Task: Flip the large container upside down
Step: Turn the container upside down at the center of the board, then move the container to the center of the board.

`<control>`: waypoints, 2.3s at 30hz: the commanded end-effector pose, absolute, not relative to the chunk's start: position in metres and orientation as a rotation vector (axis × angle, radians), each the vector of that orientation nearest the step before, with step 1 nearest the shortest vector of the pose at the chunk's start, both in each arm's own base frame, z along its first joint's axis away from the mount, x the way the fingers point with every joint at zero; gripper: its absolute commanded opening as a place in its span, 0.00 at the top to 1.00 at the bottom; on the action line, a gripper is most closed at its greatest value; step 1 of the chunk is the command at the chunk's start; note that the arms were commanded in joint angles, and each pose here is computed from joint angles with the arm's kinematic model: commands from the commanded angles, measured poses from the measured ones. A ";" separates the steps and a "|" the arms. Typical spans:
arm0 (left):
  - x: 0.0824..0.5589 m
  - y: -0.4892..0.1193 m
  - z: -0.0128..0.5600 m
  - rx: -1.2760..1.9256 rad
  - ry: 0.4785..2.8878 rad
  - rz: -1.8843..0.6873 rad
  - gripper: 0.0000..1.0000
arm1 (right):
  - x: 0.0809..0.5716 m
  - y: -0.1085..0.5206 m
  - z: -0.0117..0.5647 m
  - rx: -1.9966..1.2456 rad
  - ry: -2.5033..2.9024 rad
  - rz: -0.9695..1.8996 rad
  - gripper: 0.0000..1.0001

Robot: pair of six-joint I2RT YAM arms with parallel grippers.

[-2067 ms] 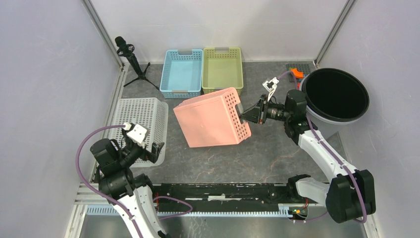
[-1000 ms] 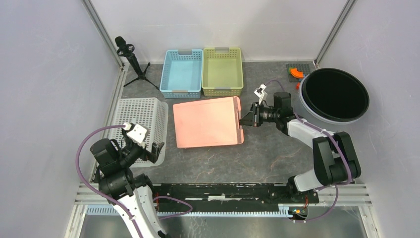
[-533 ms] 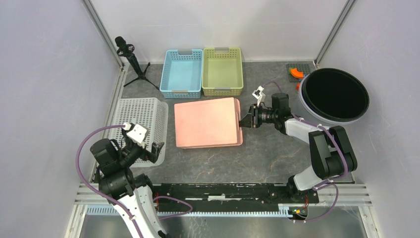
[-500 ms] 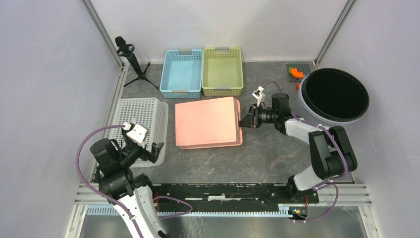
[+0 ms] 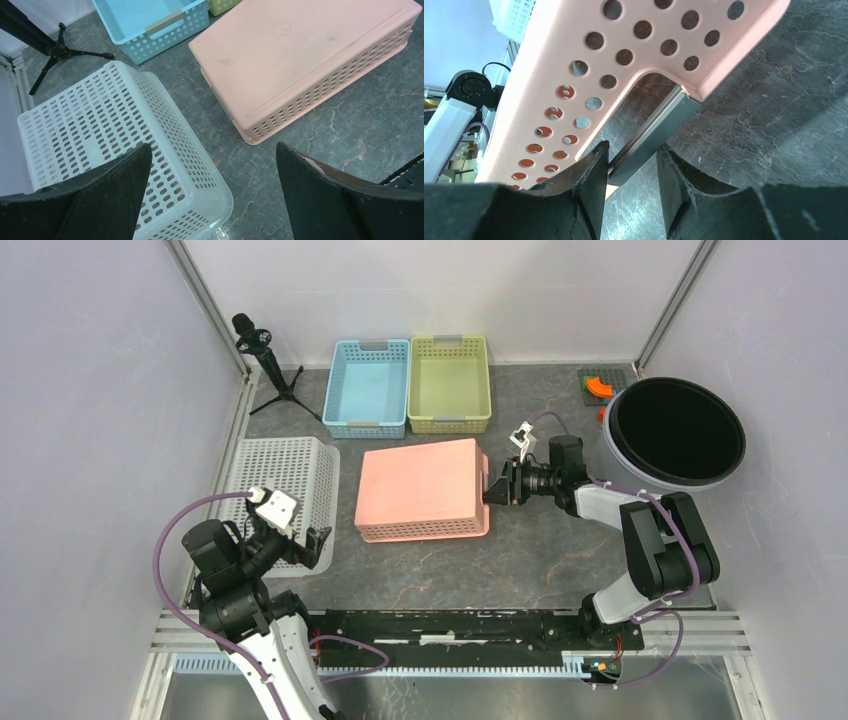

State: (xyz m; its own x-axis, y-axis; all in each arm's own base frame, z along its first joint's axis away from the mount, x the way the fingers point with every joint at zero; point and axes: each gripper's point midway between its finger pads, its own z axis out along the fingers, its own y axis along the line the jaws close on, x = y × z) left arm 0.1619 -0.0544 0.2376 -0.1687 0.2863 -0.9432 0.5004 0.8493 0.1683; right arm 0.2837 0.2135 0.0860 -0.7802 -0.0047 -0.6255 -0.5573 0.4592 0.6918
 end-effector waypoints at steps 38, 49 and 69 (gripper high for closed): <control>0.162 -0.054 0.239 0.647 1.722 -0.167 0.00 | 0.238 0.300 0.198 -1.427 1.328 0.528 0.24; 0.164 -0.053 0.238 0.641 1.734 -0.179 0.00 | 0.227 0.336 0.134 -1.675 1.309 0.273 0.26; 0.195 -0.043 0.268 0.674 1.761 -0.290 0.00 | 0.200 0.232 0.049 -1.862 1.645 0.307 0.65</control>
State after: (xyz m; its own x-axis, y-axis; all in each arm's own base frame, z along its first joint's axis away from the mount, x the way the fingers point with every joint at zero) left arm 0.1883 -0.0421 0.2556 -0.2220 0.2672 -0.9377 0.5457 0.8310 0.1076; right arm 0.2243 0.2808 0.0879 0.3110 -0.7149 -0.6262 -0.8939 0.0038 -0.4482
